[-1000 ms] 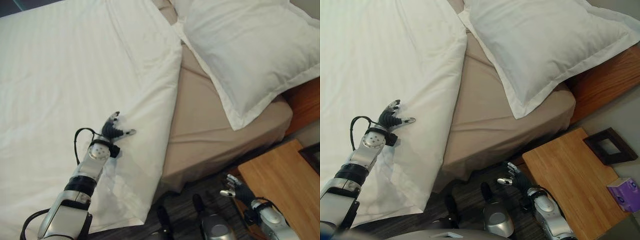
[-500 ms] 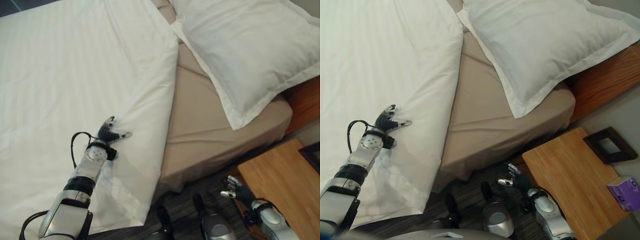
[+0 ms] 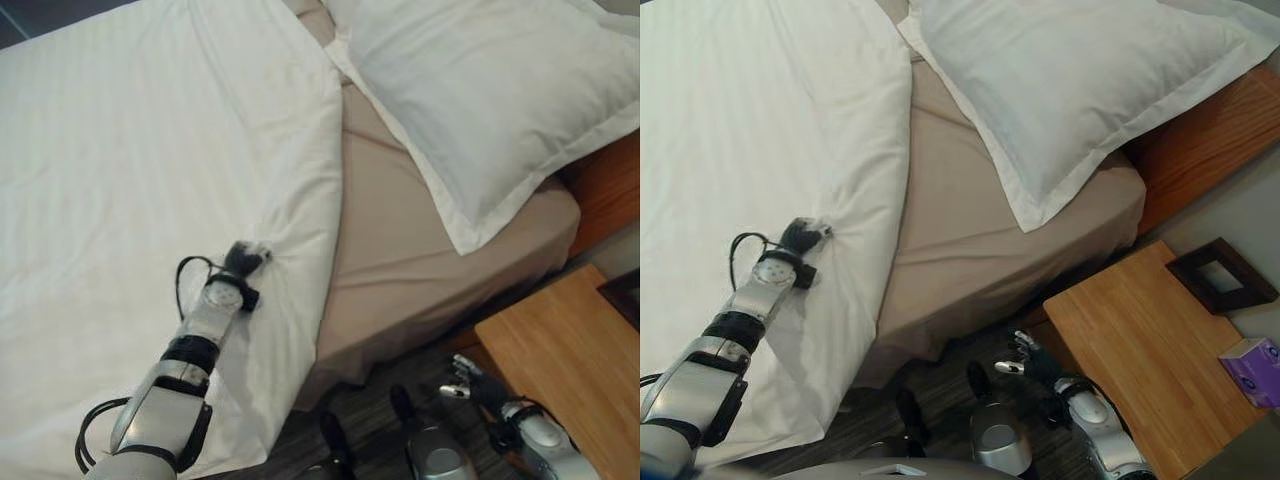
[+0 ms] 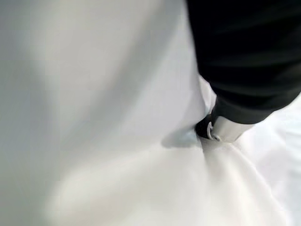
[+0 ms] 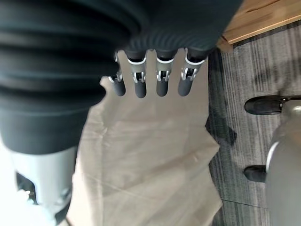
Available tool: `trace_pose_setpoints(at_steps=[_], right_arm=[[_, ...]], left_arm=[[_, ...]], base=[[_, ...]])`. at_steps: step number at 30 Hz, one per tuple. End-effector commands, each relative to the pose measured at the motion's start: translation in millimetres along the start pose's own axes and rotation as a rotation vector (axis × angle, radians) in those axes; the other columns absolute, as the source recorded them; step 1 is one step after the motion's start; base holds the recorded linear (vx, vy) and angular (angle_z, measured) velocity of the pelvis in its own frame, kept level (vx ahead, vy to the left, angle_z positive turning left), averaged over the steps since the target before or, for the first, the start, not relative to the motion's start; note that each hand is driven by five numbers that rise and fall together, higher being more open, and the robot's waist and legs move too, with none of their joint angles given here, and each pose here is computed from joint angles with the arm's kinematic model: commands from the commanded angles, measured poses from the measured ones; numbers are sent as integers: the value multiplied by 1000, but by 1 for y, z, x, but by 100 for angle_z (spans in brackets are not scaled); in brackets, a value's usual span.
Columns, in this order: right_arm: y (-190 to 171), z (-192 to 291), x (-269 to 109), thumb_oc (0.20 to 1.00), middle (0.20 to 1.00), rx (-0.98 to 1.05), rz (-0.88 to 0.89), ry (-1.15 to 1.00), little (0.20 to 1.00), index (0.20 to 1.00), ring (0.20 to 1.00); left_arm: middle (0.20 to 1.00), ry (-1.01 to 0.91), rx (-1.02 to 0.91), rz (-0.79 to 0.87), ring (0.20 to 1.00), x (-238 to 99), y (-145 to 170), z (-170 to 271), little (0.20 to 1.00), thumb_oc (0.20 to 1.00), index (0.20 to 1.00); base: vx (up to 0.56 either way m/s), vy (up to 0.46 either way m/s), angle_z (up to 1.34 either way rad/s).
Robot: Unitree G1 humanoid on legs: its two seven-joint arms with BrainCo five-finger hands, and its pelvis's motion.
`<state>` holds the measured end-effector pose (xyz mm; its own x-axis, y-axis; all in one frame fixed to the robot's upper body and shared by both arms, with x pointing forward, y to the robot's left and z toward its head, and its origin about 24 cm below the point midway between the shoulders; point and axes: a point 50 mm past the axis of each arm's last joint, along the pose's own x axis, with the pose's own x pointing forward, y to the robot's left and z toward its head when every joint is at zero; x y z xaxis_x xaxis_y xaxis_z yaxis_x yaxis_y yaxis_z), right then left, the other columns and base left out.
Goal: Making the bed.
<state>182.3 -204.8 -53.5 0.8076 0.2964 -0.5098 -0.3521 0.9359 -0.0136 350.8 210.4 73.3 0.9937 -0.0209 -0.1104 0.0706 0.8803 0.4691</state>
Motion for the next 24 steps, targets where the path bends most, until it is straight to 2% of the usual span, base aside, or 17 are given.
trace_pose_setpoints(at_steps=[1,4,6,8,9,11,14,15,16,24], right_arm=[[-1,16,2,1000,1000,-42,26,-70,1000,1000,1000],[0,19,7,1000,1000,-59,28,-74,1000,1000,1000],[2,20,10,1000,1000,-66,28,-71,1000,1000,1000],[2,22,11,1000,1000,-79,28,-75,1000,1000,1000],[2,22,11,1000,1000,-79,28,-75,1000,1000,1000],[4,21,10,1000,1000,-73,28,-74,1000,1000,1000],[4,19,10,1000,1000,-68,25,-73,1000,1000,1000],[4,19,10,1000,1000,-65,24,-74,1000,1000,1000],[4,19,9,1000,1000,-62,18,-75,1000,1000,1000],[-3,5,1,1000,1000,-70,-7,-22,1000,1000,1000]], left_arm=[[200,-289,-198,-123,200,11,-23,69,200,200,200],[200,-492,-291,-237,200,5,-48,127,200,200,200],[200,-552,-358,-320,200,-1,-68,147,200,200,200],[200,-581,-426,-395,200,-8,-88,159,200,200,200],[200,-581,-426,-395,200,-8,-88,159,200,200,200],[200,-570,-529,-515,200,-20,-118,163,200,200,200],[200,-556,-557,-561,200,-25,-129,159,200,200,200],[282,-541,-562,-576,282,-27,-135,156,282,282,282],[1000,-522,-570,-583,1000,-28,-139,152,1000,1000,1000],[1000,-590,-600,-638,1000,-38,-130,161,1000,1000,1000]], base=[[6,-3,10],[1,-2,2],[0,0,0],[0,0,0],[0,0,0],[0,0,0],[4,4,-2],[1,11,-9],[-3,12,-9],[-7,2,-10]])
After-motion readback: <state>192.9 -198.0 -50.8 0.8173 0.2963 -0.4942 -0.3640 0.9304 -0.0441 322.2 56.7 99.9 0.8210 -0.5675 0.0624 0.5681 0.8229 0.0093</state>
